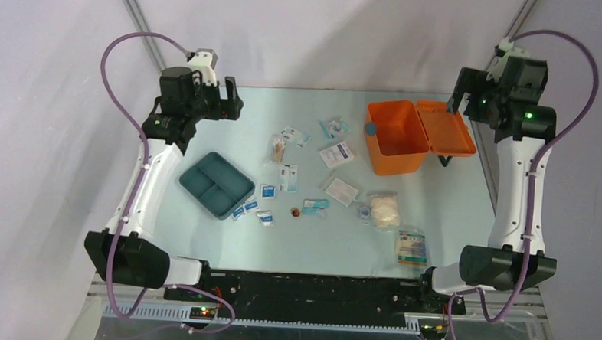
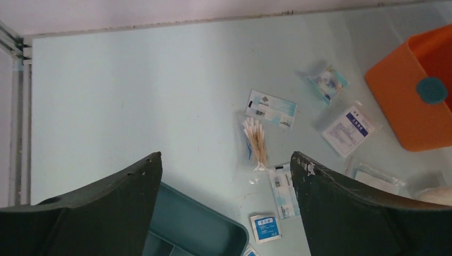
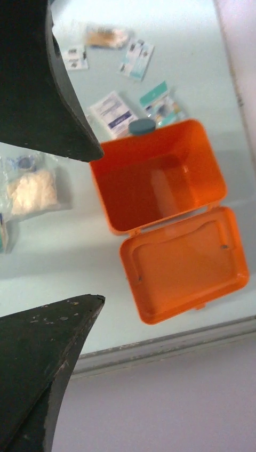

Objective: Organize the medicine kit

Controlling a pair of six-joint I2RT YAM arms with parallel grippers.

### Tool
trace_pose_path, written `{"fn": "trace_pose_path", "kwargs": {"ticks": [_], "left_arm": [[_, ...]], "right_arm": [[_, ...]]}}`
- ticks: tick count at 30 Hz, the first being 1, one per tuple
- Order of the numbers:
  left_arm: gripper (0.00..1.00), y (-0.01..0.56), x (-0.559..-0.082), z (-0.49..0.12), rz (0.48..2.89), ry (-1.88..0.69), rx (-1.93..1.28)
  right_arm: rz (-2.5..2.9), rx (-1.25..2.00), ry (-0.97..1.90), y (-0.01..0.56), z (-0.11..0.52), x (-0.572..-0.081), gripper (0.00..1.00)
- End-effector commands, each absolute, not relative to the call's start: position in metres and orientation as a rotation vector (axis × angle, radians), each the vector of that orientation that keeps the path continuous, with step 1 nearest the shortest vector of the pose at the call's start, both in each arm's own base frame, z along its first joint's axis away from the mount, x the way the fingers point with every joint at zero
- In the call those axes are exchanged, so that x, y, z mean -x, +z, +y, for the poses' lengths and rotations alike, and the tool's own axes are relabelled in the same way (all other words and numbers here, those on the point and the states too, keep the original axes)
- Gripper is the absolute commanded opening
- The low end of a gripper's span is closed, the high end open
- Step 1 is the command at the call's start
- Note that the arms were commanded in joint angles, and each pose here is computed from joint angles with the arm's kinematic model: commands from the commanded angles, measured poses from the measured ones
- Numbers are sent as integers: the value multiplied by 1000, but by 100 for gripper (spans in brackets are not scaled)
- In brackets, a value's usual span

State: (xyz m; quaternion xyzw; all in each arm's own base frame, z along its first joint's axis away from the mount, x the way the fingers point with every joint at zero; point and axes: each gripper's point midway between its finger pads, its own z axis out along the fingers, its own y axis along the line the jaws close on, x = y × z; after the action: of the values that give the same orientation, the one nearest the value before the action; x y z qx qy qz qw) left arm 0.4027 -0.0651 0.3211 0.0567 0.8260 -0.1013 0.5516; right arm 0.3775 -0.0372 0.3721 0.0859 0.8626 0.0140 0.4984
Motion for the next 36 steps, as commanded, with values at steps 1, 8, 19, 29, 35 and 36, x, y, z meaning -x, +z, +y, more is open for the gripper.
{"fn": "trace_pose_path", "kwargs": {"ticks": [1,8,19,29,35,36], "left_arm": [[98,313,-407,-83,1963,-282,-164],[100,258,-388,-86,2087,-276,-145],[98,231,-375,-100,2136,-322,-202],[98,232,-375,-97,2119,-299,-197],[98,231,-377,-96,2118,-292,-197],[98,231,-377,-96,2118,-289,-198]], "right_arm": [[2229,-81,32,324,-27,-357,99],[2236,699,248,267,53,-275,99],[2378,962,343,175,88,-254,71],[2440,1102,208,102,72,-262,62],[2439,1160,161,75,73,-278,61],[2447,1176,151,70,73,-279,61]]}}
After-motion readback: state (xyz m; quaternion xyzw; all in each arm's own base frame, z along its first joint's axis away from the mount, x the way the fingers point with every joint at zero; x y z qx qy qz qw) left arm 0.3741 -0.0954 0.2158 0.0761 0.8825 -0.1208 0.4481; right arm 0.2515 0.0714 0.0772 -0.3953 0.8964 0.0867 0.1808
